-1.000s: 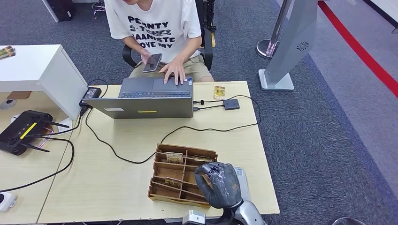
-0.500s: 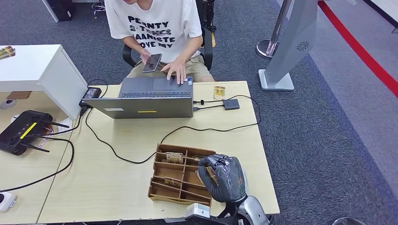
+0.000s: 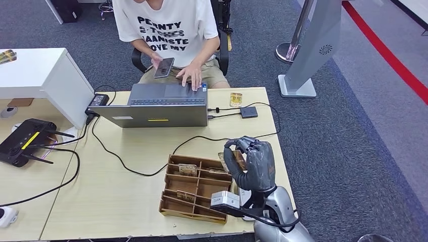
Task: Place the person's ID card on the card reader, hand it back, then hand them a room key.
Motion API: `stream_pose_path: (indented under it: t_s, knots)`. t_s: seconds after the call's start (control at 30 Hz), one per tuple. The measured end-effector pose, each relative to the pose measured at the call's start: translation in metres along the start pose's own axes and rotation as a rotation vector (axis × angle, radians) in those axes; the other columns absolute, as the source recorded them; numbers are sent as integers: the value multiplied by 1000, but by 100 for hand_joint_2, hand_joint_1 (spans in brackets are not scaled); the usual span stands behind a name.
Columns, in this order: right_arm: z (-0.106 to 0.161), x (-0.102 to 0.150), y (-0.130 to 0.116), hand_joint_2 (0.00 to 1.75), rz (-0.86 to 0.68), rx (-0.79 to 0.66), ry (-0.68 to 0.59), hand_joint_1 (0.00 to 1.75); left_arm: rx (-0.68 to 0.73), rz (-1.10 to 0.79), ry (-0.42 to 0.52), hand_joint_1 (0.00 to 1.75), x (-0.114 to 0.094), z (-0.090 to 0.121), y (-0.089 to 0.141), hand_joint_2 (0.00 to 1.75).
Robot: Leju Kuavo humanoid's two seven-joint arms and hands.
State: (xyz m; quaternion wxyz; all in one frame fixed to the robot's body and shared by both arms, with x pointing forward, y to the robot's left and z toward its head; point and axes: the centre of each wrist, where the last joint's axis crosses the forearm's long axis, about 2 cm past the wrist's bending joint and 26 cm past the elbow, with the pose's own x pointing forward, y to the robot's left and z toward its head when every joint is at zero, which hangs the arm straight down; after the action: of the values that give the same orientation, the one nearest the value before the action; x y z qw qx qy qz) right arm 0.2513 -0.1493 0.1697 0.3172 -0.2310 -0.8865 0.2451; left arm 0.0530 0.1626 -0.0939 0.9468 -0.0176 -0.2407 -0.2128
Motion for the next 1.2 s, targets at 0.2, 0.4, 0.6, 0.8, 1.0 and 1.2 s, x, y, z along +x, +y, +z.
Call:
stream_pose_path:
  t_s: [0.2,0.4,0.6,0.8,1.0,1.2]
  knots:
    - [-20,-3,-8,175,6,-30,-20,175,-5,-13,-1,0,0,0,0,0]
    - [-44,-5,-14,175,7,-52,-28,175,-15,-31,2,0,1,0,0,0]
    - [-67,-9,-16,175,16,-66,-14,175,-30,-48,11,0,4,-2,2,0]
    - [-86,-16,-17,175,47,-81,6,175,-41,-71,11,0,5,-2,2,0]
    - [-99,-23,-17,175,76,-91,31,175,-46,-85,7,0,5,-2,2,0]
    - [-104,-27,-15,175,92,-86,51,117,-49,-89,6,0,5,-2,2,0]
